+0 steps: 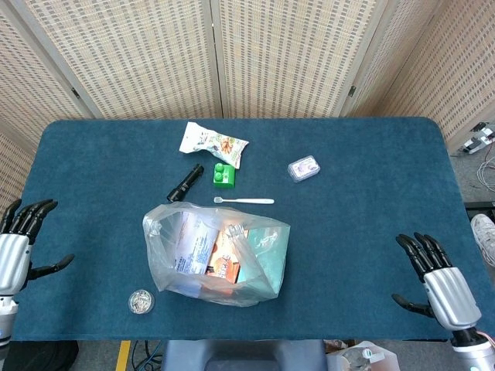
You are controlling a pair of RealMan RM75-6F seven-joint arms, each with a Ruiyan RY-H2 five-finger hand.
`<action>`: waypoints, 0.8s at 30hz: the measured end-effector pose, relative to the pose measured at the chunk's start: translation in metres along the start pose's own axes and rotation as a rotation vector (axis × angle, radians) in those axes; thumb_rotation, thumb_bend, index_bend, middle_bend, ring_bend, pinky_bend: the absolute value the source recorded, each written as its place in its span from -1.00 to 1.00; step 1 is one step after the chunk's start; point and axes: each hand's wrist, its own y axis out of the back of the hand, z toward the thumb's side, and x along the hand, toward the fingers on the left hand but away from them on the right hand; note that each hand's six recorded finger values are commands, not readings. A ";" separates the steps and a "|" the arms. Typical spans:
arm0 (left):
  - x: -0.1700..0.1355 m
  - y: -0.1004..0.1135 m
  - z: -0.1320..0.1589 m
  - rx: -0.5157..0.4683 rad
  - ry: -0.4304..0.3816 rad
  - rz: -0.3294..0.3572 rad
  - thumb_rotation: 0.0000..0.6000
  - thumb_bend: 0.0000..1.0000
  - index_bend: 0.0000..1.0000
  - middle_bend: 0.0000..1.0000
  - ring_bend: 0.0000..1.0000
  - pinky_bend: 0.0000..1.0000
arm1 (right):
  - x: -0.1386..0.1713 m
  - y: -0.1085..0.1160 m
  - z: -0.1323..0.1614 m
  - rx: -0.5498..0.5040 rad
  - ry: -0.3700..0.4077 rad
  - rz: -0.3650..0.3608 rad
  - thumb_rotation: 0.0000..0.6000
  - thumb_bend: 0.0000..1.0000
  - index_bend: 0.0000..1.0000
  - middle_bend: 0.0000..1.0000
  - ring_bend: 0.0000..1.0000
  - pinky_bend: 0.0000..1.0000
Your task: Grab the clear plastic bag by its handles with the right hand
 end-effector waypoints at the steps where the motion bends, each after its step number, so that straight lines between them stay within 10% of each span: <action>1: 0.003 0.002 0.001 -0.011 -0.009 0.010 1.00 -0.95 -0.70 -0.73 -0.69 -1.00 | 0.000 0.000 0.001 0.001 0.001 0.000 1.00 -1.00 -1.00 -0.80 -1.00 -0.84; 11: 0.048 0.019 0.031 -0.127 -0.160 0.103 1.00 -0.95 -0.70 -0.73 -0.69 -1.00 | -0.003 -0.002 0.004 0.009 0.006 0.015 1.00 -1.00 -1.00 -0.80 -1.00 -0.84; 24: 0.070 0.006 0.075 -0.280 -0.279 0.045 1.00 -0.95 -0.69 -0.73 -0.69 -1.00 | -0.009 -0.003 0.008 0.013 0.014 0.024 1.00 -1.00 -1.00 -0.80 -1.00 -0.84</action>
